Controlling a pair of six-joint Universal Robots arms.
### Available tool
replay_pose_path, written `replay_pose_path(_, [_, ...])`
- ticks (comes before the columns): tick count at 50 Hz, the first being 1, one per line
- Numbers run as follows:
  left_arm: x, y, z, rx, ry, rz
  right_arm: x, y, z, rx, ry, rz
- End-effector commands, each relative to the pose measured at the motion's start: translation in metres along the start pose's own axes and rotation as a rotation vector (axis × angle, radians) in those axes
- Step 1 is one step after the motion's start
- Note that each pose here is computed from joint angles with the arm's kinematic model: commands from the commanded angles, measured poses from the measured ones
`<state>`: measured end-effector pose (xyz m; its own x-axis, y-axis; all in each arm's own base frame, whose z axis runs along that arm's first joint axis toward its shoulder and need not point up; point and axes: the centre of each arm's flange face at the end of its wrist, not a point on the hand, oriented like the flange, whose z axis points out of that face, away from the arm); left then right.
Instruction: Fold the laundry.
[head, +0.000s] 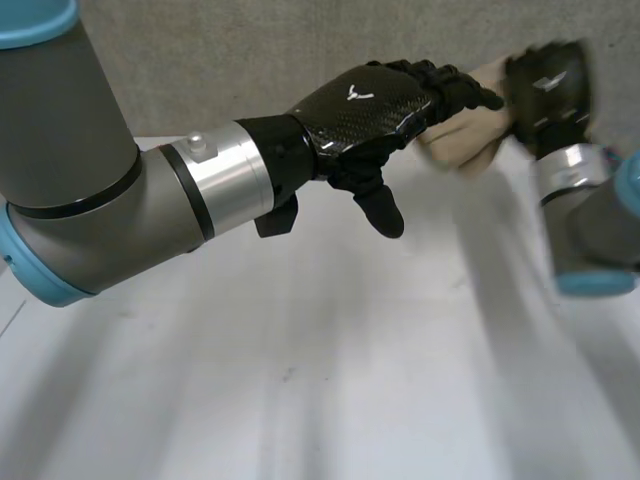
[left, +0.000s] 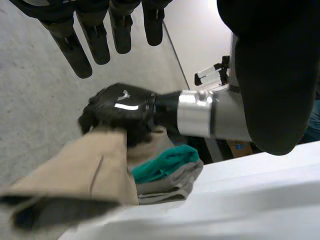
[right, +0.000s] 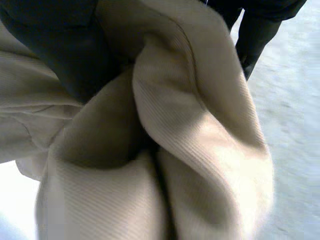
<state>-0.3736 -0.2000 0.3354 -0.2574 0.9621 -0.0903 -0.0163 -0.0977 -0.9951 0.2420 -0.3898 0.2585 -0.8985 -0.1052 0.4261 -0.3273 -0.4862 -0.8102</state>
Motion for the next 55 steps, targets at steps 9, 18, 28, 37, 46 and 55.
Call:
replay_pose_path(9, [-0.001, 0.005, 0.000, -0.001, -0.004, -0.054, 0.200, 0.142, 0.045, -0.138, 0.071, 0.057])
replay_pose_path(18, [0.000, 0.019, 0.003, -0.030, 0.002, -0.078, 0.188, 0.265, 0.001, -0.338, -0.076, 0.171])
replay_pose_path(28, [0.000, 0.022, 0.004, -0.037, 0.003, -0.084, 0.212, 0.246, 0.003, -0.307, -0.099, 0.062])
replay_pose_path(37, [0.004, 0.017, 0.003, -0.029, 0.009, -0.079, 0.258, 0.165, -0.008, -0.454, 0.041, 0.121])
replay_pose_path(46, [0.004, 0.006, 0.001, -0.002, -0.010, -0.069, 0.332, 0.114, -0.034, -0.696, 0.340, -0.234])
replay_pose_path(55, [-0.049, -0.063, -0.006, 0.259, -0.363, -0.025, 0.301, 0.017, 0.028, -0.208, 0.383, -0.310])
